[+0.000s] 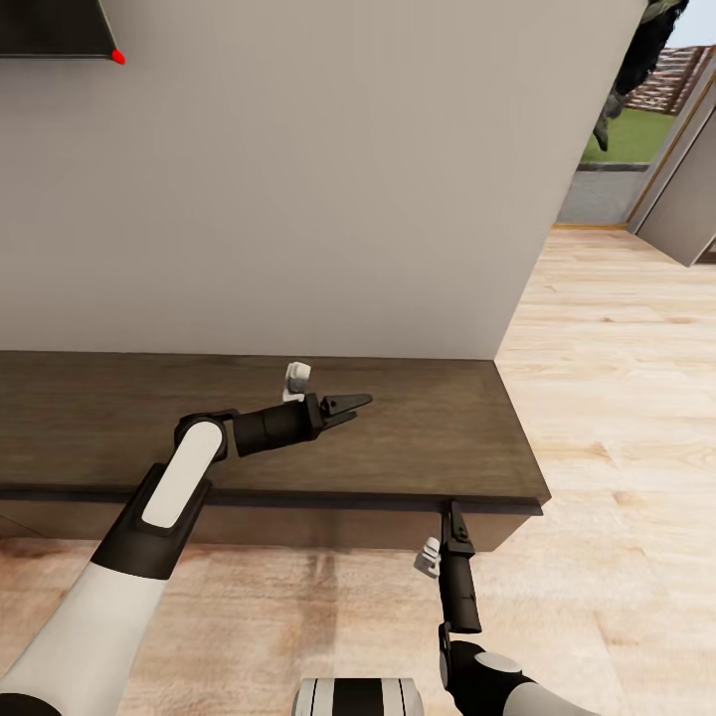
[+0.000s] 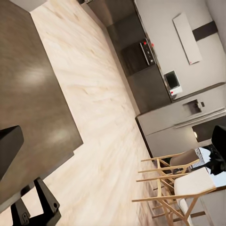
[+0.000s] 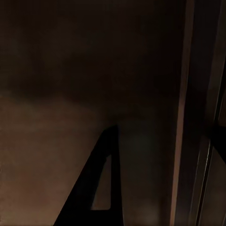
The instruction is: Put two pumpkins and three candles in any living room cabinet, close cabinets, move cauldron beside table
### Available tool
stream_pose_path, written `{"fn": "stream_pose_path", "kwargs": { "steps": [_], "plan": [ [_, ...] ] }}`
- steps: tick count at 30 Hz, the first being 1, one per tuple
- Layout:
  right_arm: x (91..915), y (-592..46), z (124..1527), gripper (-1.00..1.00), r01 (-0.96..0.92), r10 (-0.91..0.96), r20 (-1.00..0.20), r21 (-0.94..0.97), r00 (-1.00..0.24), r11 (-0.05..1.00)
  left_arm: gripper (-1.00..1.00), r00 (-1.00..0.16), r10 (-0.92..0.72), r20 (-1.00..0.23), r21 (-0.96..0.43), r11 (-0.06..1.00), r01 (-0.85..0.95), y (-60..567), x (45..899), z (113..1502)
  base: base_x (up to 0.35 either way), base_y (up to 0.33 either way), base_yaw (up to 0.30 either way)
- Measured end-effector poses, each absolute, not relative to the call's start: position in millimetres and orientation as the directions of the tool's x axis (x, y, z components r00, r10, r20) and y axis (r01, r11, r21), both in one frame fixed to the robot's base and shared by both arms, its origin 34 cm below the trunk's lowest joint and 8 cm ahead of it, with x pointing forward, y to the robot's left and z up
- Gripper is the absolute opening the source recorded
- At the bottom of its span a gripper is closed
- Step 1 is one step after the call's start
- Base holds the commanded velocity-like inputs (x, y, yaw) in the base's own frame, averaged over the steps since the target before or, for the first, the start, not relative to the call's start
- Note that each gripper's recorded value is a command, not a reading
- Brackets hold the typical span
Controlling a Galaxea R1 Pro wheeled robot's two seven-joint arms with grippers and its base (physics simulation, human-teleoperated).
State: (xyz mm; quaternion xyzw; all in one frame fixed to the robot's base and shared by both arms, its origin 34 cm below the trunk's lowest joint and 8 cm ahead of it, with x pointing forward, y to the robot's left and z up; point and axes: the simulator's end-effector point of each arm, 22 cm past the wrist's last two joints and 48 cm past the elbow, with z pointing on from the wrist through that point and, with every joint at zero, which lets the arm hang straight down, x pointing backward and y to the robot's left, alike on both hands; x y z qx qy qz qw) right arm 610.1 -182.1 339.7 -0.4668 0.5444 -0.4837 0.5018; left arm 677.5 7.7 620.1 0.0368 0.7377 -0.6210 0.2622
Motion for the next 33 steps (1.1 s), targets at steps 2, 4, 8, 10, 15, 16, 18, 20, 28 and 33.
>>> {"fn": "stream_pose_path", "kwargs": {
  "steps": [2, 4, 8, 10, 15, 16, 18, 20, 28, 33],
  "plan": [
    [610.1, -182.1, 339.7, -1.0, -0.023, -0.994, -0.095, -0.995, -0.06, 0.097, 1.0, -0.86, -0.273, -0.431, -0.898, 0.224, 0.379, 7.9, 677.4, 620.2, 0.0, 0.0, 0.0],
    [610.3, -181.9, 340.0, -1.0, -0.022, -0.994, -0.095, -0.995, -0.059, 0.096, 1.0, -0.86, -0.274, -0.43, -0.899, 0.218, 0.38, 7.9, 676.9, 621.3, 0.0, 0.0, 0.0],
    [610.2, -182.2, 341.6, -1.0, -0.022, -0.994, -0.095, -0.995, -0.06, 0.096, 1.0, -0.86, -0.276, -0.43, -0.9, 0.205, 0.384, 7.1, 676.2, 626.0, 0.0, 0.0, 0.0],
    [610.3, -182.1, 345.1, -1.0, -0.026, -0.994, -0.094, -0.995, -0.06, 0.095, 1.0, -0.86, -0.275, -0.43, -0.9, 0.204, 0.384, 6.9, 677.2, 630.7, 0.0, 0.0, 0.0],
    [610.2, -182.5, 348.7, -1.0, -0.028, -0.994, -0.094, -0.995, -0.062, 0.096, 1.0, -0.86, -0.276, -0.429, -0.9, 0.204, 0.384, 7.2, 678.6, 635.3, 0.0, 0.0, 0.0],
    [610.3, -182.6, 350.7, -1.0, -0.029, -0.994, -0.093, -0.995, -0.062, 0.095, 1.0, -0.86, -0.276, -0.429, -0.901, 0.203, 0.384, 7.1, 679.1, 637.6, 0.0, 0.0, 0.0],
    [610.4, -182.7, 350.9, -1.0, -0.028, -0.994, -0.093, -0.995, -0.062, 0.095, 1.0, -0.86, -0.276, -0.43, -0.9, 0.204, 0.384, 7.0, 679.2, 637.5, 0.0, 0.0, 0.0],
    [610.2, -182.4, 350.7, -1.0, -0.029, -0.994, -0.093, -0.995, -0.061, 0.095, 1.0, -0.859, -0.277, -0.43, -0.9, 0.204, 0.385, 7.2, 679.4, 637.6, 0.0, 0.0, 0.0],
    [610.3, -182.7, 354.9, -1.0, -0.029, -0.994, -0.092, -0.995, -0.062, 0.094, 1.0, -0.86, -0.276, -0.429, -0.9, 0.204, 0.384, 6.9, 680.3, 642.0, 0.0, 0.0, 0.0],
    [610.5, -183.2, 360.2, -1.0, -0.033, -0.994, -0.093, -0.995, -0.065, 0.095, 1.0, -0.86, -0.275, -0.429, -0.901, 0.203, 0.384, 6.7, 681.8, 648.7, 0.0, 0.0, 0.0]
  ]
}}
